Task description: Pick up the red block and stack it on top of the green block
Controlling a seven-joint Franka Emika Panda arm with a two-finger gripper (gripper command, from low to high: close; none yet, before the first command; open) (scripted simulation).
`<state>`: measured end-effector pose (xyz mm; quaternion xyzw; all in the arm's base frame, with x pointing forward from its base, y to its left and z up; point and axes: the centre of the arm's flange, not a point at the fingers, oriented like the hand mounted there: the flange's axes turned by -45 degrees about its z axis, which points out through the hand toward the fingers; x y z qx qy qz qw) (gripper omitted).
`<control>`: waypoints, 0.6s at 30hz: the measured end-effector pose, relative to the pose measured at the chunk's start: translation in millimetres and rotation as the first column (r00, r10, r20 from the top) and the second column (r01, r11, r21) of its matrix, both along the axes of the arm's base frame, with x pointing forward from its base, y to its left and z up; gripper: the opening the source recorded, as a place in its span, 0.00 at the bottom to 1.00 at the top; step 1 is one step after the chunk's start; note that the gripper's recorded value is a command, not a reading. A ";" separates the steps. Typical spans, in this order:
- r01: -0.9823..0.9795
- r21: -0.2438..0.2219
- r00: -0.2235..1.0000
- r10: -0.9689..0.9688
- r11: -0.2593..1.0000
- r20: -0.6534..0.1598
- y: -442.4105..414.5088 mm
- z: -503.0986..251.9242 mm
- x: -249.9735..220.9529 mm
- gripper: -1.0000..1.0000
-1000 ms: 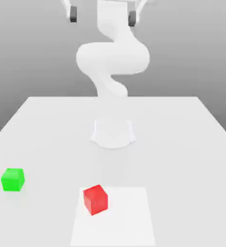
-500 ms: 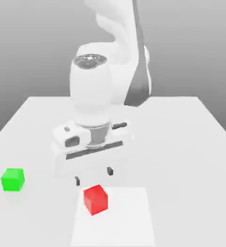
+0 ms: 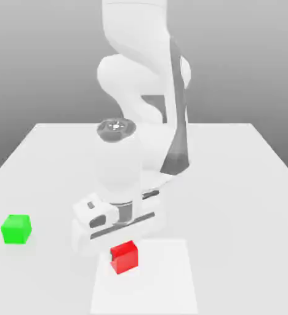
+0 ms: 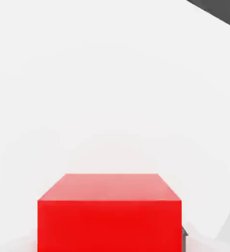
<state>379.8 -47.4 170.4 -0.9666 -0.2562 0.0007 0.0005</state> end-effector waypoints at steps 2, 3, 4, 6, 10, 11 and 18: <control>0.001 0.000 1.000 -0.001 1.000 0.000 0.0 18.9 -0.3 0.00; 0.003 0.000 1.000 -0.003 1.000 0.000 -0.6 28.4 -1.0 0.00; 0.035 0.000 0.999 -0.035 0.999 0.000 -6.2 34.5 -1.6 0.00; 0.146 -0.001 0.989 -0.146 0.989 0.001 -23.7 41.0 -2.4 0.00; 0.399 -0.003 0.917 -0.399 0.917 0.002 -63.1 48.2 -5.8 0.00; 0.465 -0.003 0.885 -0.465 0.885 0.002 -75.3 49.7 -8.0 0.00; 0.852 -0.002 0.524 -0.852 0.524 0.004 -165.4 60.6 -38.7 0.00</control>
